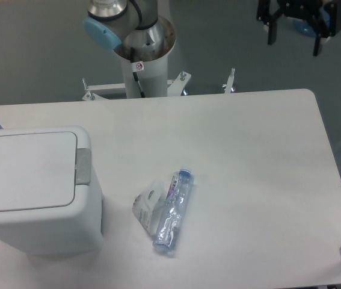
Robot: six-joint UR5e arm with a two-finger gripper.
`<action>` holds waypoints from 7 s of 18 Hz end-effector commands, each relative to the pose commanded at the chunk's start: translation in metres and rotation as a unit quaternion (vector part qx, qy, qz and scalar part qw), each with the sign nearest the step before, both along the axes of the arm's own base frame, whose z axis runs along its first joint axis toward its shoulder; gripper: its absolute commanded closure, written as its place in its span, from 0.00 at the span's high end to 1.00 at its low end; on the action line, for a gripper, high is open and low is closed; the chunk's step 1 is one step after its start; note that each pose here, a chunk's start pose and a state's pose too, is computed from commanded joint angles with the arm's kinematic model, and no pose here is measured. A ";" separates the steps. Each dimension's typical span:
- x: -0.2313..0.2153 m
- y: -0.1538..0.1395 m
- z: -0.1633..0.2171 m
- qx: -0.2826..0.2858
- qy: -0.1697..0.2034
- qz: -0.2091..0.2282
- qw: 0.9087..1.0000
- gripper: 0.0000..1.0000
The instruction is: Open the trash can
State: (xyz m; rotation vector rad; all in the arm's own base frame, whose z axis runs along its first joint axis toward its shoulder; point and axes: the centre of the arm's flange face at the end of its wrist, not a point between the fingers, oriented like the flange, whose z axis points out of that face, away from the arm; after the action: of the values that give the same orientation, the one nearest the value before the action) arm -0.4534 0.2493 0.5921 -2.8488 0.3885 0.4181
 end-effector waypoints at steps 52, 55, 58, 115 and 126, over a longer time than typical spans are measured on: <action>0.193 0.297 -0.080 0.165 -0.189 0.296 0.922 1.00; 0.194 0.300 -0.083 0.163 -0.190 0.295 0.922 1.00; 0.202 0.303 -0.086 0.158 -0.191 0.291 0.924 1.00; 0.208 0.306 -0.102 0.144 -0.196 0.289 0.926 1.00; 0.164 0.289 -0.053 0.140 -0.036 0.279 0.949 1.00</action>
State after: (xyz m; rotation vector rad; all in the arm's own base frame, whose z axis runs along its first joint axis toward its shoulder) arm -0.2892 0.5381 0.5389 -2.6376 -0.4706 0.4216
